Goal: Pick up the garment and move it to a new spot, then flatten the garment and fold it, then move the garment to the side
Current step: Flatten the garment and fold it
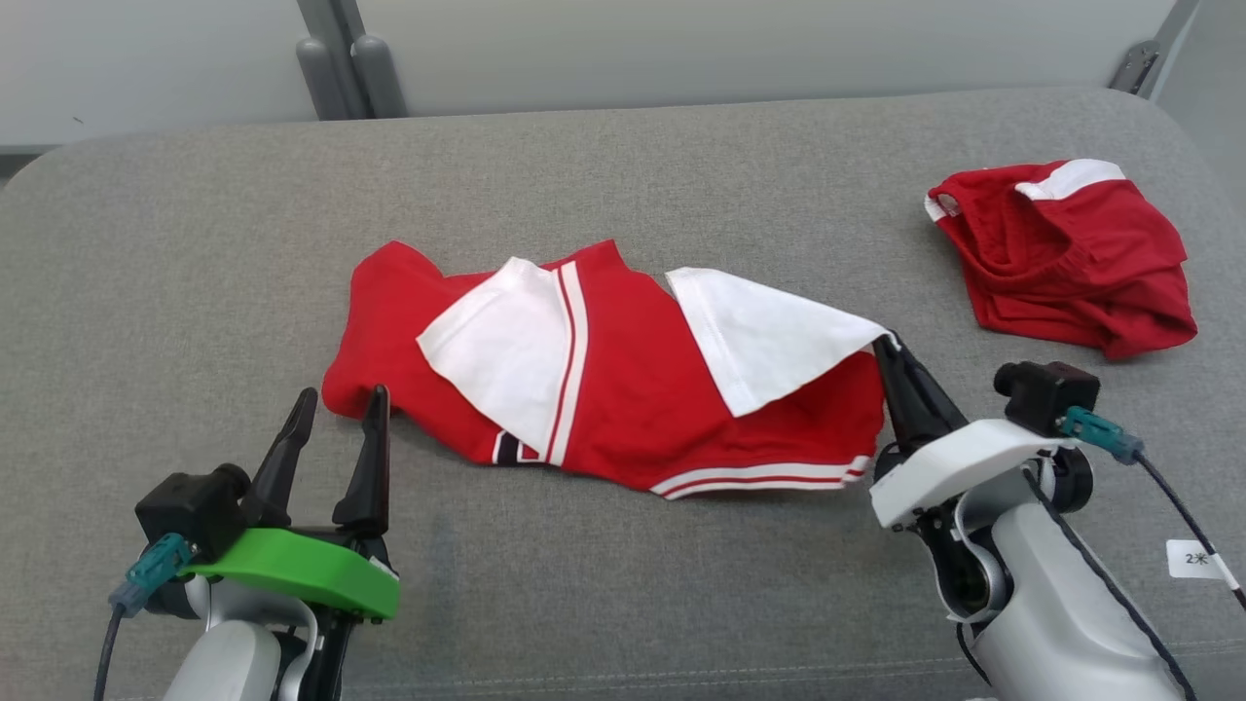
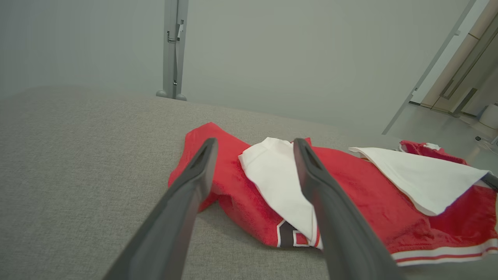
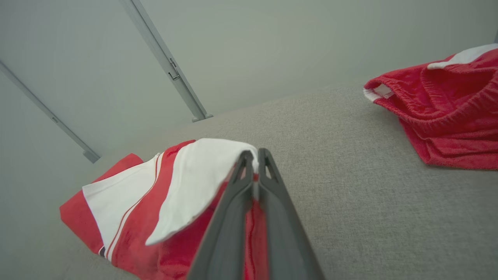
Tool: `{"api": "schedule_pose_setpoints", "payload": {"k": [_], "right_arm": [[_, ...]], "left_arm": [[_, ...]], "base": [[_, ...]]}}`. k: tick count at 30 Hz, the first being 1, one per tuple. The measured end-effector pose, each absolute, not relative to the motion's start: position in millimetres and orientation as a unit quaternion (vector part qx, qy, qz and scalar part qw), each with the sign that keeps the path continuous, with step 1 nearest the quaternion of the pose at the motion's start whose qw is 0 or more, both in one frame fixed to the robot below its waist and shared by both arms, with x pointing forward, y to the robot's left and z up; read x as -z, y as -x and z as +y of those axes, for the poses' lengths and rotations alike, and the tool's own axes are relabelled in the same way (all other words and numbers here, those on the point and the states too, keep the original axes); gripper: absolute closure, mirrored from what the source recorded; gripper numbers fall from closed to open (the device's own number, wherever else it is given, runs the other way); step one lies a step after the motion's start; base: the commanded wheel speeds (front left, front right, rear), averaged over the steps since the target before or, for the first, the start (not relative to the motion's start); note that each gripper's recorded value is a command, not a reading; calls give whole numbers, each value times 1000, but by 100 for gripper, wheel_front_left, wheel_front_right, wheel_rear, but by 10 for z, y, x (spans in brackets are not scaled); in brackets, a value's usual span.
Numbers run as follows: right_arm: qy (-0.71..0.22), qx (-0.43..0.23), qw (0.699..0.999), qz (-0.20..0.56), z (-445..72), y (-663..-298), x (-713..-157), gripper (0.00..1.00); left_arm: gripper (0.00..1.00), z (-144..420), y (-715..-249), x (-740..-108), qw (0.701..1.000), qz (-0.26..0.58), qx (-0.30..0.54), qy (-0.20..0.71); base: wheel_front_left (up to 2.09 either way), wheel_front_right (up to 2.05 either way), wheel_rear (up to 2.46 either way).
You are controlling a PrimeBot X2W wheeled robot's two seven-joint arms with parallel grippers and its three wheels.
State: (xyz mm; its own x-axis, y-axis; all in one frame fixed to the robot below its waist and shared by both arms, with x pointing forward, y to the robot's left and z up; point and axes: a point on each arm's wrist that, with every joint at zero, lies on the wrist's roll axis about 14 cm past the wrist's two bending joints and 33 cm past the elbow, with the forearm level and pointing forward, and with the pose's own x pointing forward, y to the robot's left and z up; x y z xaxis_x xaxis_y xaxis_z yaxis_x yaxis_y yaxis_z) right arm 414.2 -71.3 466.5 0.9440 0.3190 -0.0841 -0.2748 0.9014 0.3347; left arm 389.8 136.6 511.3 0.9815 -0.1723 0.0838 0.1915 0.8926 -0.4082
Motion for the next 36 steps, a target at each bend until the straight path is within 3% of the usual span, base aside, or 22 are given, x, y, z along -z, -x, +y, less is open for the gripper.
{"api": "schedule_pose_setpoints", "payload": {"k": [8,12,22,27,31,34,36], "right_arm": [[-263,-57,962,32,-1260,-4273,-4815,100],[-260,-91,961,-8,-1121,-4436,-5142,100],[-161,-246,945,-143,-376,-4758,-6482,100],[-143,-297,920,-213,-106,-4752,-7166,100],[-174,-351,870,-300,98,-4490,-7864,100],[-176,-387,855,-298,314,-4374,-7907,100],[-170,-387,868,-261,375,-4443,-7664,100]], "left_arm": [[0,1260,-3898,-5100,971,-19,109,213],[0,1246,-3903,-5090,970,-17,111,214],[0,1199,-3837,-5077,969,-15,111,222],[0,1259,-3833,-5084,970,-17,103,221],[0,1269,-3830,-5081,969,-18,102,223],[0,1272,-3830,-5078,969,-18,99,227],[0,1285,-3832,-5075,969,-18,96,228]], "base": [[0,0,0],[0,0,0],[0,0,0],[0,0,0],[0,0,0],[0,0,0],[0,0,0]]}}
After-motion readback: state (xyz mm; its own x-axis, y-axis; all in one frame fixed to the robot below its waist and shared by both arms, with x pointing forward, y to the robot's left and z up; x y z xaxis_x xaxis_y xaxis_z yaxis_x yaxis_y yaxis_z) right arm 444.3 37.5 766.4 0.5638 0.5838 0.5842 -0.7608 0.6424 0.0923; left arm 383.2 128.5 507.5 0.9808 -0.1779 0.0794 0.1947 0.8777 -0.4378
